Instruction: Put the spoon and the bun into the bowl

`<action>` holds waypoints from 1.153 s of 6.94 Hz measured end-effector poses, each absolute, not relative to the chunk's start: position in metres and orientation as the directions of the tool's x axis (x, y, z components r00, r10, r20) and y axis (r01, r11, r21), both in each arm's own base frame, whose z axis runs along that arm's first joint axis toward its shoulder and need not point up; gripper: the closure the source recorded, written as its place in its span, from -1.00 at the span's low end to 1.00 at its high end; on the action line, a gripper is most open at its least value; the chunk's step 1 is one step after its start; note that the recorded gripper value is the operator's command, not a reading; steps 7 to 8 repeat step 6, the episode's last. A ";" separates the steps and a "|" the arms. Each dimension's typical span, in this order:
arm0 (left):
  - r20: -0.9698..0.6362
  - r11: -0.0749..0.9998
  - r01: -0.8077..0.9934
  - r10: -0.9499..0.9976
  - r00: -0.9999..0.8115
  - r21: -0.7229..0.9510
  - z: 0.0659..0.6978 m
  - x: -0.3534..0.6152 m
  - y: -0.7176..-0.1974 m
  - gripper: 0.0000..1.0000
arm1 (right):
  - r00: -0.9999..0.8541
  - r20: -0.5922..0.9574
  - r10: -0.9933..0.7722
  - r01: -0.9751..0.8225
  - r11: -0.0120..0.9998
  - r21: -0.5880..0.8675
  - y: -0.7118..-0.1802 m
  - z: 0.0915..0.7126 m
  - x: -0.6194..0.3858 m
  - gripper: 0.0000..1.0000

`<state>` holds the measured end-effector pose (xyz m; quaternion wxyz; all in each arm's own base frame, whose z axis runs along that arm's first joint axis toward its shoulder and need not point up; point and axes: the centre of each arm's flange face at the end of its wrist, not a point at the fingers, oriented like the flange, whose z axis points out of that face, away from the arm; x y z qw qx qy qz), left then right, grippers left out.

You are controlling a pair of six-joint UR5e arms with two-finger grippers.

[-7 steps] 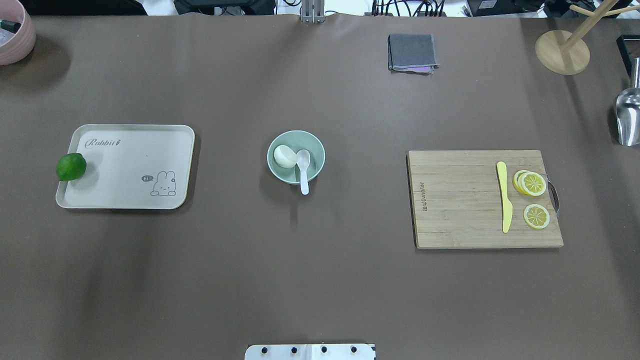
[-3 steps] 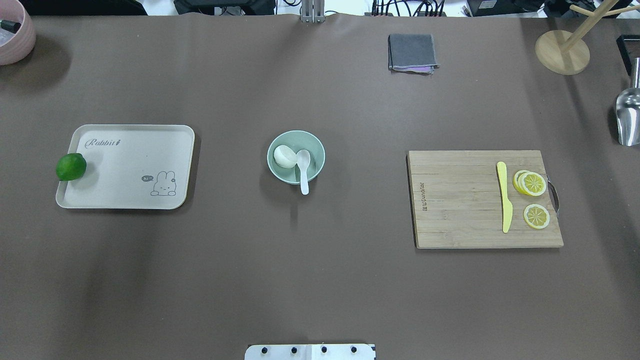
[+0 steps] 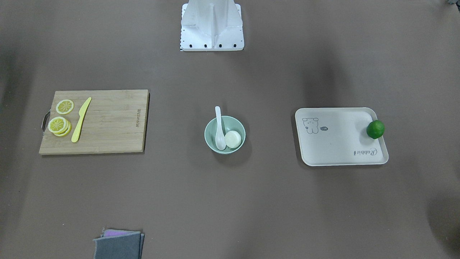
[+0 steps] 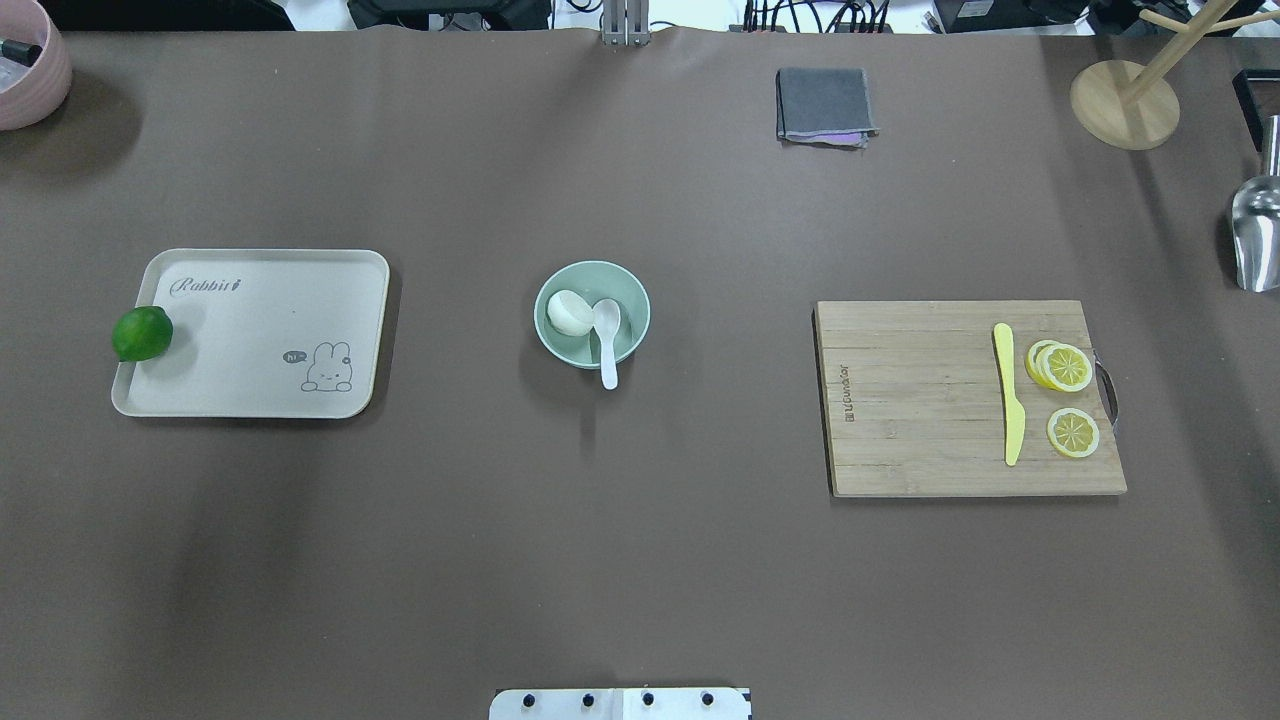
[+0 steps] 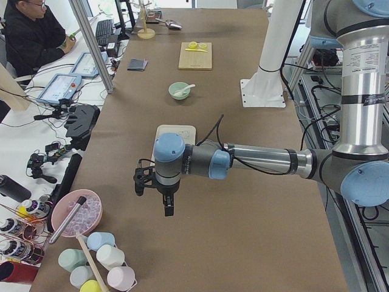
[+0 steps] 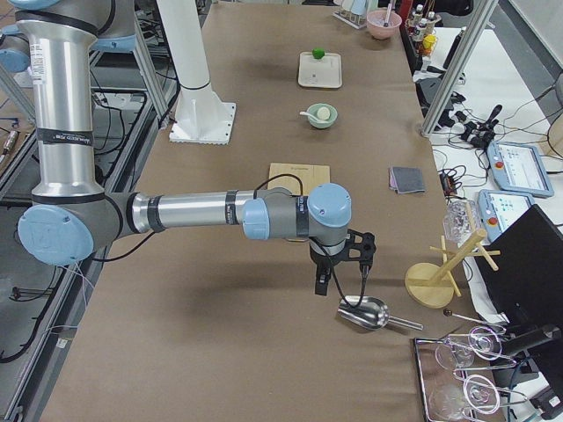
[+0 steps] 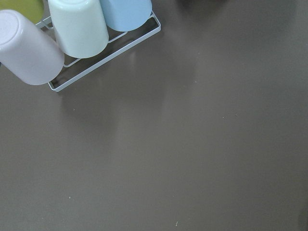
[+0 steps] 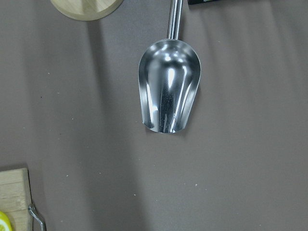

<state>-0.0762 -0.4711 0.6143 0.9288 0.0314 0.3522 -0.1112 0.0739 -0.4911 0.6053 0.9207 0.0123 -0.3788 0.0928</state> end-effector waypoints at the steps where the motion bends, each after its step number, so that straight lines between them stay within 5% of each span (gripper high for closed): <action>1: -0.662 0.973 0.229 -0.181 0.727 -0.015 0.614 -0.076 -0.471 -0.96 | 0.696 0.700 0.160 -0.178 0.983 -0.048 -0.491 0.605 0.073 -1.00; 8: -0.664 0.974 0.229 -0.174 0.727 -0.004 0.611 -0.076 -0.472 -0.96 | 0.696 0.700 0.160 -0.177 0.983 -0.049 -0.491 0.606 0.072 -1.00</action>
